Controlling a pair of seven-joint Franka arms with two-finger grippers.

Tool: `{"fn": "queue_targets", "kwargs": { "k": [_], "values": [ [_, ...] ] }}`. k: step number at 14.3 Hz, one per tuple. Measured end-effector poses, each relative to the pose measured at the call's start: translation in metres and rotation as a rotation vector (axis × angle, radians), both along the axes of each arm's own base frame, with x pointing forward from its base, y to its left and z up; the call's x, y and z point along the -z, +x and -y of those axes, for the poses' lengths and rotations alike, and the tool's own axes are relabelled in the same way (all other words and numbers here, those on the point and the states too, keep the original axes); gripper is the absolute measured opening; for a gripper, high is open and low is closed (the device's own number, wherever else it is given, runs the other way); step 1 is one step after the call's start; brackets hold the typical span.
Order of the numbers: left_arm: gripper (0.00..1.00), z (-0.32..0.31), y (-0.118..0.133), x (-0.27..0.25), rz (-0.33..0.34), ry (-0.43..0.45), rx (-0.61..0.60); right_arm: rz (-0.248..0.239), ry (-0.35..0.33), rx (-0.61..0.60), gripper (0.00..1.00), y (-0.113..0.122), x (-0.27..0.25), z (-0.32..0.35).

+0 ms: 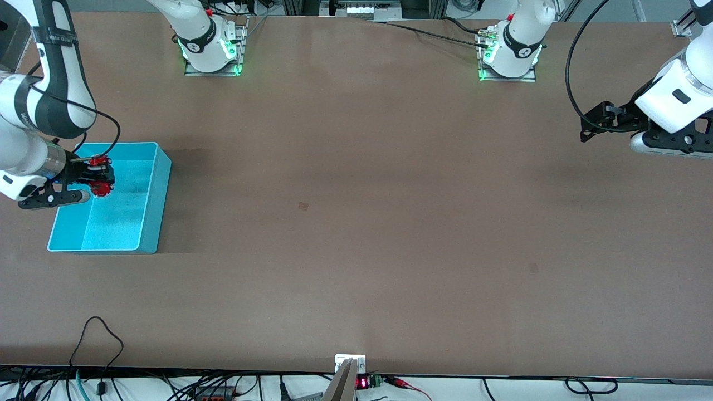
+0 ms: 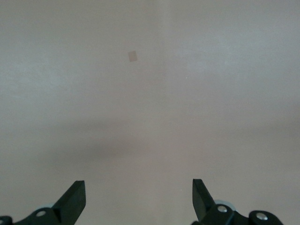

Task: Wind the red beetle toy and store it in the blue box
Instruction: 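Carry the car over the cyan box and lower it inside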

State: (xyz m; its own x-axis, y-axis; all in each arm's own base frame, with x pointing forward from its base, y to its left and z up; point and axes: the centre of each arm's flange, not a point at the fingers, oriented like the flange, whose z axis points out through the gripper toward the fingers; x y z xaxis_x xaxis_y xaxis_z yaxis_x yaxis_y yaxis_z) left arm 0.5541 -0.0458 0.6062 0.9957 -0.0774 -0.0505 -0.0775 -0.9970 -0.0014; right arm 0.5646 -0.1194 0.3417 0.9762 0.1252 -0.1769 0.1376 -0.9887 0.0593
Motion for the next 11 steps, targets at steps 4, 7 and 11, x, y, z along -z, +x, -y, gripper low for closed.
{"fn": "queue_targets", "kwargs": {
  "k": [4, 7, 11],
  "values": [
    [1.0, 0.0, 0.0, 0.0, 0.0, 0.0, 0.0, -0.044, -0.02, 0.094, 0.48, -0.016, 0.05, 0.013],
    [1.0, 0.0, 0.0, 0.0, 0.0, 0.0, 0.0, -0.02, -0.043, 0.117, 0.48, -0.031, 0.088, 0.029],
    [1.0, 0.0, 0.0, 0.0, 0.0, 0.0, 0.0, -0.006, -0.064, 0.131, 0.48, -0.038, 0.129, 0.045]
  ]
}}
